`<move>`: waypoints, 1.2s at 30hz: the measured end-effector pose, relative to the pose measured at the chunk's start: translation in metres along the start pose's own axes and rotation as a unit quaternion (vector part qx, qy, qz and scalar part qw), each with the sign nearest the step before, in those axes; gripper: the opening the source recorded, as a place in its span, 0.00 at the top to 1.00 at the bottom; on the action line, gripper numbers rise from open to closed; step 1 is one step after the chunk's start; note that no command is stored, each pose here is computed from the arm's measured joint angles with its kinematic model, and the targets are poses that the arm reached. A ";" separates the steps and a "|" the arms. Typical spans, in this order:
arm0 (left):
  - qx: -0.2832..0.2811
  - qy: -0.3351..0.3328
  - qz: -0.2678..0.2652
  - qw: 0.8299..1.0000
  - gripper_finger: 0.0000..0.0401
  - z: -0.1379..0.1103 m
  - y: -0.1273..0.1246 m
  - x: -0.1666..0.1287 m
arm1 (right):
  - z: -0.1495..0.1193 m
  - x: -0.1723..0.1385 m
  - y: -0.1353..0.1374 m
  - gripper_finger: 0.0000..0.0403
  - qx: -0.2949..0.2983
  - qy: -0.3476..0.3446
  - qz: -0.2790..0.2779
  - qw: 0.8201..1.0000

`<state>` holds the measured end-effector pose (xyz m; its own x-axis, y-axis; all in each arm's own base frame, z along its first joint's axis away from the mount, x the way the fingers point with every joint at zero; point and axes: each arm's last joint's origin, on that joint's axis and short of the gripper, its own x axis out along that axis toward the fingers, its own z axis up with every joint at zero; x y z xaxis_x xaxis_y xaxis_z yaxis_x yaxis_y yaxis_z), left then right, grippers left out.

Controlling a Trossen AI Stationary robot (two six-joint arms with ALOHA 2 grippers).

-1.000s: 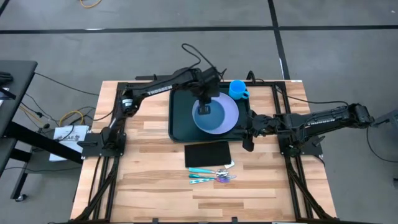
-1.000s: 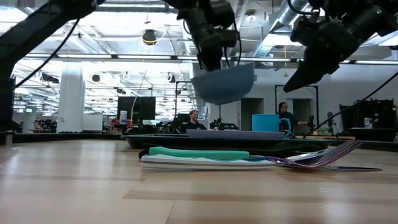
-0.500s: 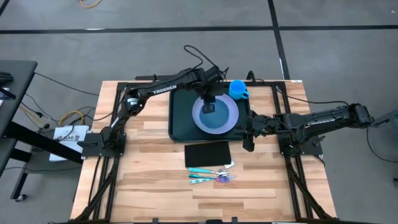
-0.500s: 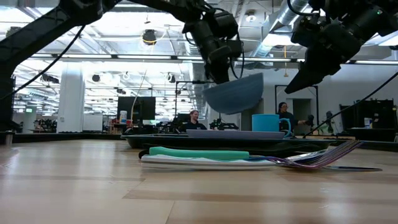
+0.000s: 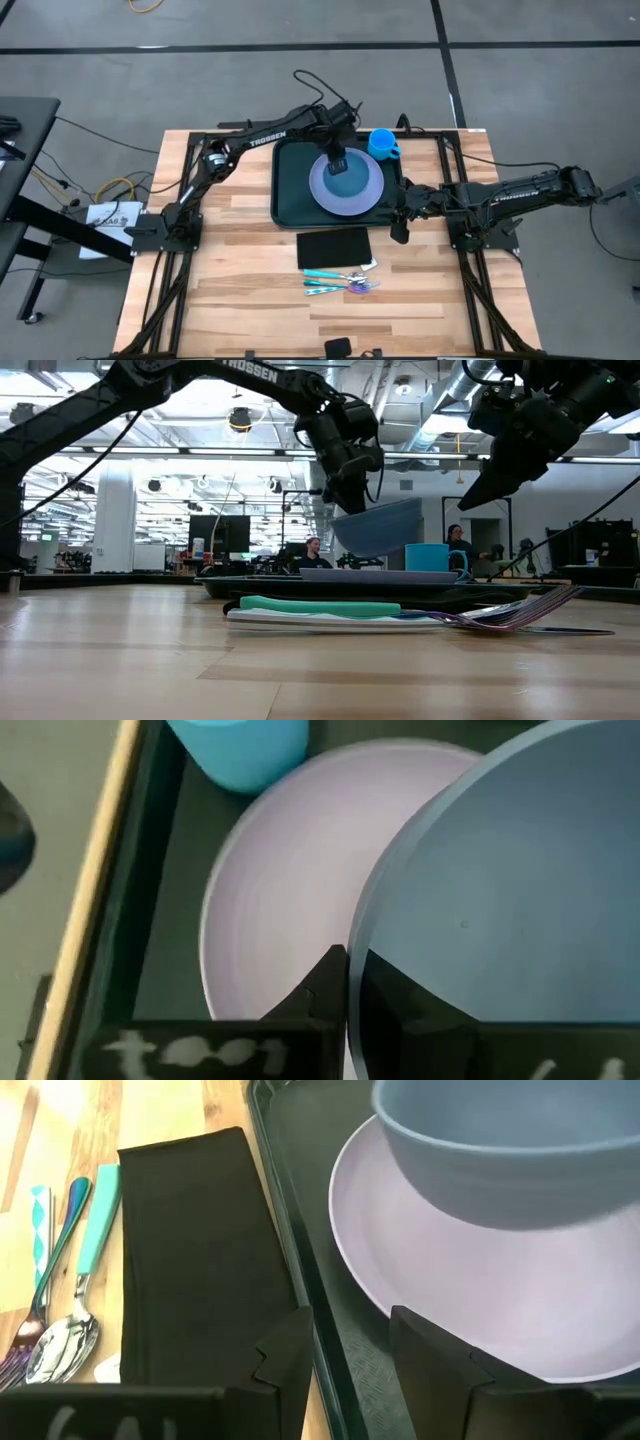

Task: Set up tray
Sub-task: Put the blue bowl on the violet plate on the black tray

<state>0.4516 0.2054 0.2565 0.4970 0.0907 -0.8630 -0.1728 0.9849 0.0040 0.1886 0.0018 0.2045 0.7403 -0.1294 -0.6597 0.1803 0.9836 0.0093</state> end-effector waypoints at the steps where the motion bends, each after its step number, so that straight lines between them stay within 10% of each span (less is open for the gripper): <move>1: -0.003 0.000 -0.001 1.000 1.00 0.000 0.000 0.001 | 0.000 0.000 0.000 0.69 0.000 0.000 0.000 1.000; 36: -0.024 0.024 -0.012 0.999 1.00 -0.005 -0.005 0.019 | 0.000 0.000 0.000 0.69 0.000 -0.001 0.000 1.000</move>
<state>0.4580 0.2016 0.2377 0.4604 0.0588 -0.8857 -0.2018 0.9786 -0.0400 0.1887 0.0018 0.2046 0.7409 -0.1300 -0.6589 0.1812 0.9834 0.0097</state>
